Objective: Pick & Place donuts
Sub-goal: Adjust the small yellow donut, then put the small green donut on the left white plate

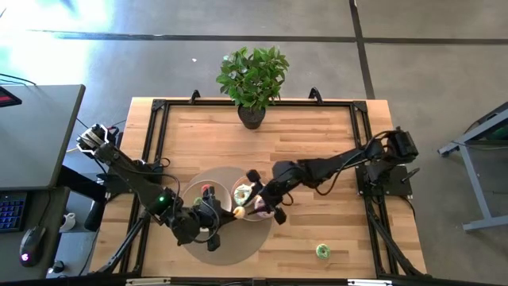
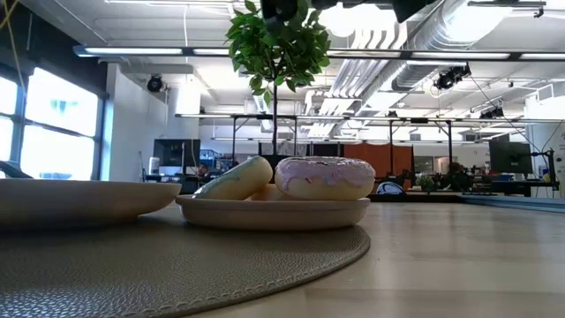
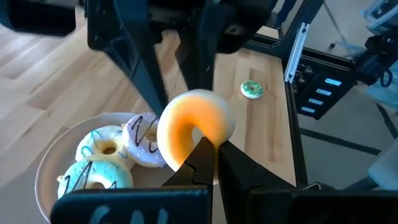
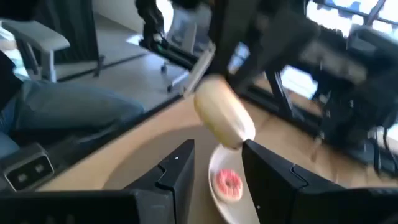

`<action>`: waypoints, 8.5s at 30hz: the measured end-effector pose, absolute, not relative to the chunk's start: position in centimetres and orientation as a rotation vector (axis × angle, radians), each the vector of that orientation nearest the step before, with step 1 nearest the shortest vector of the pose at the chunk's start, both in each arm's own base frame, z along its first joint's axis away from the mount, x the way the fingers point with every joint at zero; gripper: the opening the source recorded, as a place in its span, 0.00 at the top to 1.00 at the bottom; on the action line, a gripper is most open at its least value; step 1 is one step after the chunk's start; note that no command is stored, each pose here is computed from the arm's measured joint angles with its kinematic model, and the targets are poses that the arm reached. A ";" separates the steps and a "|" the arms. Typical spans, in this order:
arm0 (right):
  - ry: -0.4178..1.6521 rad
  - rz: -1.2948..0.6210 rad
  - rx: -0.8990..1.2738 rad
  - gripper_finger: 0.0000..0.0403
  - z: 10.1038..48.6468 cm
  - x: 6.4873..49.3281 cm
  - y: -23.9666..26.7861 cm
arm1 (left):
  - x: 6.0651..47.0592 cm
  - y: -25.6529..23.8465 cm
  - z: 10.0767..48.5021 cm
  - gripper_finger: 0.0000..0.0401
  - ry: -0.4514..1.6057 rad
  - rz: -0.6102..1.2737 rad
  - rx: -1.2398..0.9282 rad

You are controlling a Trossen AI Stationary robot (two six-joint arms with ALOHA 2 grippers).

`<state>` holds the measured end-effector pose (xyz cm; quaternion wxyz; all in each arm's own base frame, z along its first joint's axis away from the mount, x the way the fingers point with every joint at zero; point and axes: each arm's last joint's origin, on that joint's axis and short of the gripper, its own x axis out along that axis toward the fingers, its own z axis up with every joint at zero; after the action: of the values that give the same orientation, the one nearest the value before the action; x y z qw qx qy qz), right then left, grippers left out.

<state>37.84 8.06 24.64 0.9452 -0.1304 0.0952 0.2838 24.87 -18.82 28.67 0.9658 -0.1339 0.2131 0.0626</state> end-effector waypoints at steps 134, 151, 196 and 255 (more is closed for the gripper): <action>0.623 0.337 0.844 0.95 23.1 37.8 0.1 | 30.0 -17.9 20.4 0.86 0.658 0.399 1.087; 0.594 0.352 0.818 0.97 23.4 37.9 0.1 | 30.0 -17.9 20.5 0.99 0.649 0.411 1.072; 0.691 0.306 0.712 0.65 22.1 37.3 0.1 | 23.4 -18.6 18.4 1.00 1.090 0.230 0.263; 1.228 0.087 0.522 0.65 16.0 16.7 20.8 | 29.6 -14.3 21.3 0.77 0.708 0.543 0.120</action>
<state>16.72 20.77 15.96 0.7846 0.2420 0.5694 0.0403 29.61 -14.32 21.33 0.9004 0.0581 0.3419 0.2625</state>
